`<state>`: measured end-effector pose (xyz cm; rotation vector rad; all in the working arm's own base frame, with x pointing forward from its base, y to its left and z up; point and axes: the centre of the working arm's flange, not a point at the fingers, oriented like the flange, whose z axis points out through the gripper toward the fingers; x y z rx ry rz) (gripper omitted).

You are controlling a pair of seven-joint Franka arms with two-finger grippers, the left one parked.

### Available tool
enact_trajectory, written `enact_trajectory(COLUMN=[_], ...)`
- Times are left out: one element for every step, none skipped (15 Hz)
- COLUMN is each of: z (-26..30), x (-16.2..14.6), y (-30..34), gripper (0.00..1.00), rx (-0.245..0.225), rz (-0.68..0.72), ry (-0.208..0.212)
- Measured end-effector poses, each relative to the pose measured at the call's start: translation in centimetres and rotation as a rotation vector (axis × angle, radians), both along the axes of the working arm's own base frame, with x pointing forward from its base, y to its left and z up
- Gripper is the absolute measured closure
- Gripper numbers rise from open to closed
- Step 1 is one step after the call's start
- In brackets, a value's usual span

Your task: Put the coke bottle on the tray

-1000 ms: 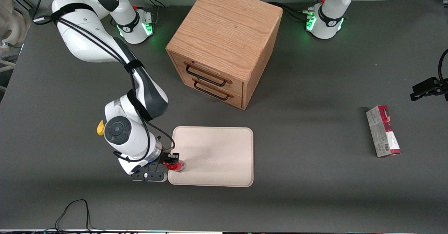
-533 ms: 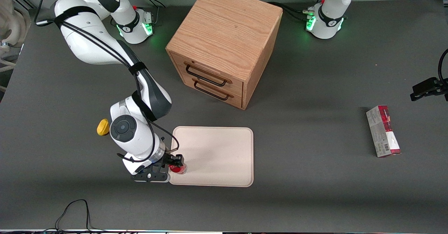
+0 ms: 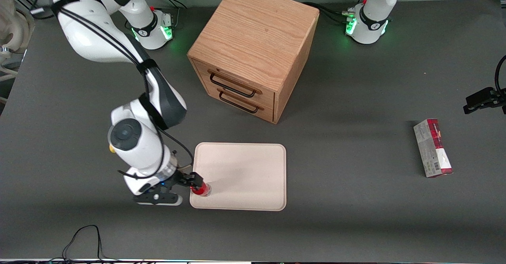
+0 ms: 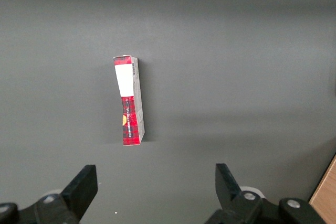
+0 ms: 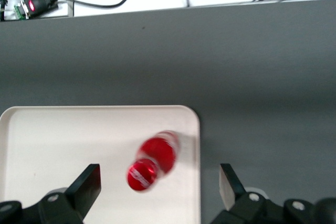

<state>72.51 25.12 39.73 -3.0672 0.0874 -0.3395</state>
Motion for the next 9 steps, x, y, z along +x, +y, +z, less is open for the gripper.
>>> enact_trajectory(z=[1.6, 3.2, 4.6, 6.0, 7.4, 8.9, 10.4, 11.8, 13.1], x=[-0.3, -0.7, -1.2, -1.8, -2.6, -3.6, -4.8, -6.2, -7.8], y=[-1.8, -3.8, -5.8, -7.7, -9.4, -11.0, -12.7, -14.4, -16.0], gripper=[0.00, 0.00, 0.00, 0.00, 0.00, 0.00, 0.00, 0.00, 0.00], rx=[-0.005, -0.014, -0.027, -0.044, -0.058, -0.059, -0.054, -0.049, -0.049], rz=[0.017, 0.037, 0.052, 0.065, 0.080, 0.095, 0.106, 0.114, 0.115], ry=[0.016, 0.040, 0.066, 0.094, 0.116, 0.132, 0.140, 0.146, 0.155])
